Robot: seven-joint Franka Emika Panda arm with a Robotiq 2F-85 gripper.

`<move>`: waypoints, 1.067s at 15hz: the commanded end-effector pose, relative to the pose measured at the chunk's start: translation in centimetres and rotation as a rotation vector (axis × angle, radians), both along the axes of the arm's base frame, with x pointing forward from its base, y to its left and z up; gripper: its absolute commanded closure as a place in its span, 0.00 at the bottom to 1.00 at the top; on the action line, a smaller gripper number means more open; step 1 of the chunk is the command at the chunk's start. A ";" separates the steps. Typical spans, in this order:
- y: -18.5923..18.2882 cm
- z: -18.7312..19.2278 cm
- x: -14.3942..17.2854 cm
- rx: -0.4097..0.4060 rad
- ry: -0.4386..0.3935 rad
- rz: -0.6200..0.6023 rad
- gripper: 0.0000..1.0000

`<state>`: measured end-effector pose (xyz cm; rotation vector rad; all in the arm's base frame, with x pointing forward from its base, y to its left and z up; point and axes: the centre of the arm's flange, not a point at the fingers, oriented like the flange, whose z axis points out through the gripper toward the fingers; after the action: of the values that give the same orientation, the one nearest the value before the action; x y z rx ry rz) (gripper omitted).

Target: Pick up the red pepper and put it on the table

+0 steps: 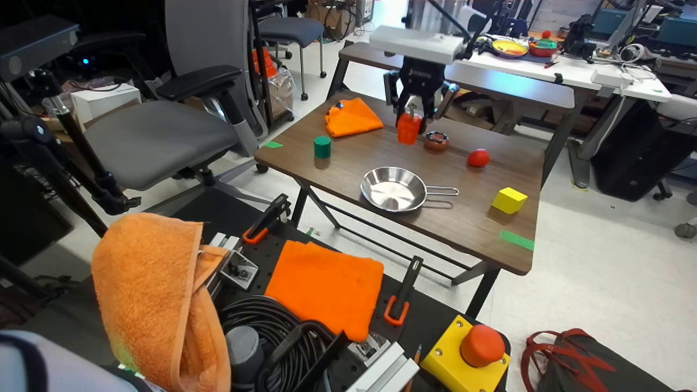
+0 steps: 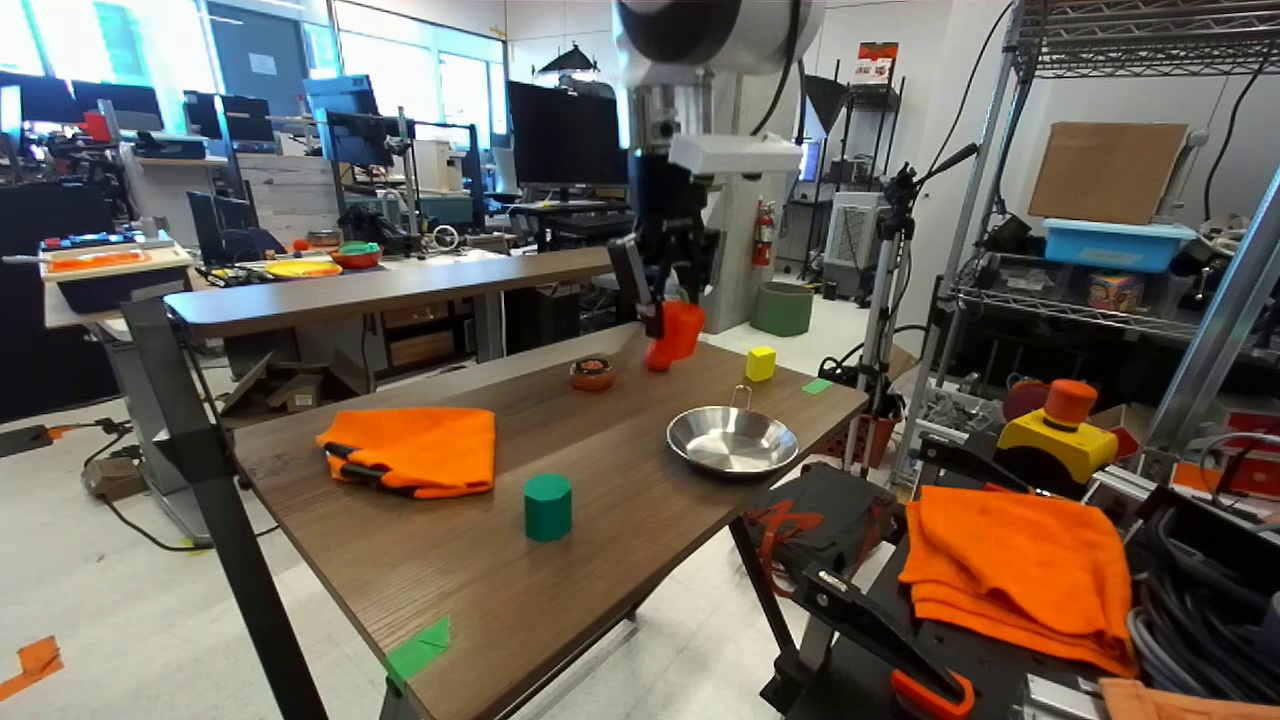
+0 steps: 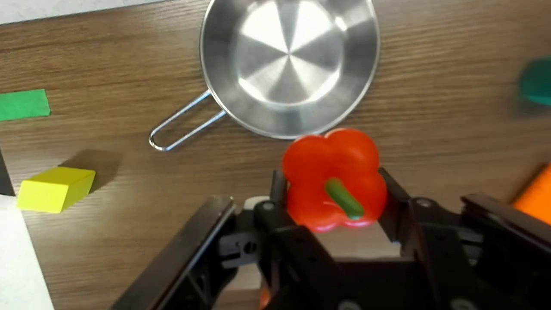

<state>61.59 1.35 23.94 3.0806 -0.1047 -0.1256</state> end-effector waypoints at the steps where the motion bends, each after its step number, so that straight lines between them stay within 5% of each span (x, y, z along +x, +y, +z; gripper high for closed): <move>1: -0.7 5.7 4.8 0.086 -0.041 -0.070 0.75; 7: -2.2 7.5 14.8 0.065 -0.092 -0.171 0.75; 12: -3.5 0.6 18.1 0.031 0.049 -0.228 0.75; 16: -2.5 -4.4 17.6 0.014 0.177 -0.213 0.75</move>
<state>74.21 -1.88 21.48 3.0710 -0.4357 -0.2989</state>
